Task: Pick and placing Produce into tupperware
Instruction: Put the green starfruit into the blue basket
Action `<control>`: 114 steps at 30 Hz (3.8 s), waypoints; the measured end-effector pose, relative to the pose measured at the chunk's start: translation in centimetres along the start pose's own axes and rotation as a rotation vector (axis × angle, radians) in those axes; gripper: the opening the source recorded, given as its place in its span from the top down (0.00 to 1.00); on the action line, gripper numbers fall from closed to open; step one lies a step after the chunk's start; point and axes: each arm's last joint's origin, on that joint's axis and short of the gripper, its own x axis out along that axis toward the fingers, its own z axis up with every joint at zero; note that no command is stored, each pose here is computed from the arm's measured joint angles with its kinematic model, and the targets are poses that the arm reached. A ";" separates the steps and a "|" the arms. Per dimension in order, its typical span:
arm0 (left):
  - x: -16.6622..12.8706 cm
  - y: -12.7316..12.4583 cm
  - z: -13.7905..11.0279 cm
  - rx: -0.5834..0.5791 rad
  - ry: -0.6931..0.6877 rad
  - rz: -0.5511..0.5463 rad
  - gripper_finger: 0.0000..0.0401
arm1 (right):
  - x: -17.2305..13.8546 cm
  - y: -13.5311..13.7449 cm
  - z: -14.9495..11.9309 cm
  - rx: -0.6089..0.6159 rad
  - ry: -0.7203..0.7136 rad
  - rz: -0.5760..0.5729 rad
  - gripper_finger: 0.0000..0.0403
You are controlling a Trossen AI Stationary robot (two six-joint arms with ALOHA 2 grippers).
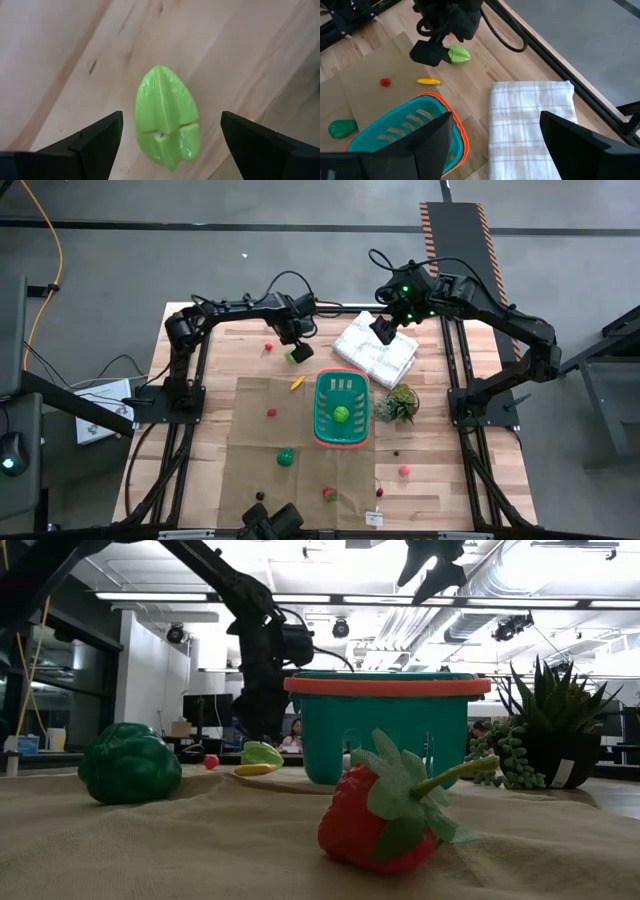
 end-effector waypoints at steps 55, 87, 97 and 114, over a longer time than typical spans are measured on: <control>2.1 0.4 0.2 0.011 0.044 0.039 0.19 | 0.0 -0.1 0.2 0.003 -0.014 0.000 0.28; 2.1 0.5 0.1 0.030 0.057 0.095 0.19 | 0.0 -0.1 0.2 0.003 -0.016 0.000 0.28; 2.1 0.6 -0.1 0.029 0.074 0.117 0.19 | 0.0 -0.1 0.2 0.003 -0.016 0.000 0.28; 2.1 0.6 0.1 0.041 0.061 0.111 0.46 | 0.0 -0.1 0.2 0.000 -0.016 0.000 0.28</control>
